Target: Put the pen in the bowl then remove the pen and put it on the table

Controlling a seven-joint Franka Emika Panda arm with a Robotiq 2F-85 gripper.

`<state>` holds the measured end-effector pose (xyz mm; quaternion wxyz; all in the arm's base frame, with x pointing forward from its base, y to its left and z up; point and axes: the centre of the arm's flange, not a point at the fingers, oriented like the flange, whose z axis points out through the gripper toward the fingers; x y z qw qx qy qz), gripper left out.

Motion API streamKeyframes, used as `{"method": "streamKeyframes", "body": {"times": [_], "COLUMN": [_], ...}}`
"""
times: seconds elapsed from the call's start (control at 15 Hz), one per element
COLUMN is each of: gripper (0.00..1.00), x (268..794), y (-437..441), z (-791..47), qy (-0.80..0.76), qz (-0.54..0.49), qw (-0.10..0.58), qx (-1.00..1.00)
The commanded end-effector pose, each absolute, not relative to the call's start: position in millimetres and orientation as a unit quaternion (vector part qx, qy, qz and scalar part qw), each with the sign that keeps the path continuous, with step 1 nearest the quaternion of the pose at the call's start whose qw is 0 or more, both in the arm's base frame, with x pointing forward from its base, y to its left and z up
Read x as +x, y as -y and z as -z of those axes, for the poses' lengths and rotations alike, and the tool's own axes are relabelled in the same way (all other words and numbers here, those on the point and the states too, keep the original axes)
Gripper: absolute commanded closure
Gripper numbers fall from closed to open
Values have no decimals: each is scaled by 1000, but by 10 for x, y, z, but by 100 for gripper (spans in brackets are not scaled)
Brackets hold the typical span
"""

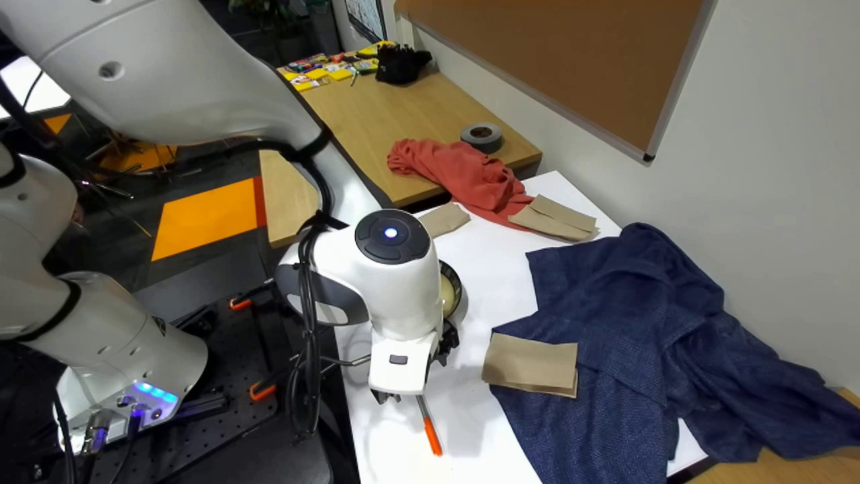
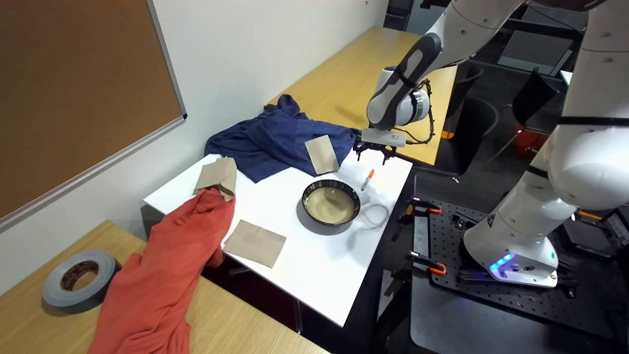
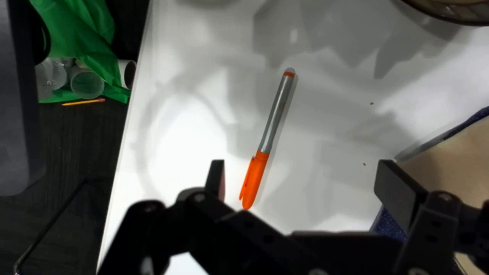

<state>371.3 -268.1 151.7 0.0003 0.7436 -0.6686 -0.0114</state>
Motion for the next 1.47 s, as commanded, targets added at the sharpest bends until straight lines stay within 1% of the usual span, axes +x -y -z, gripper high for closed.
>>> {"method": "streamKeyframes", "body": {"times": [0.0,0.67,1.27,1.33,1.4], "gripper": [0,0,0,25,28], "x": [3781,3752,3757,3752,3749], "y": [2753,3005,3099,3108,3115], "z": [-1274,-777,-568,-549,-533], "qy": [681,712,721,722,722], "qz": [8,17,28,28,28], "qw": [6,13,15,15,16], "qx": [733,701,693,691,691]}}
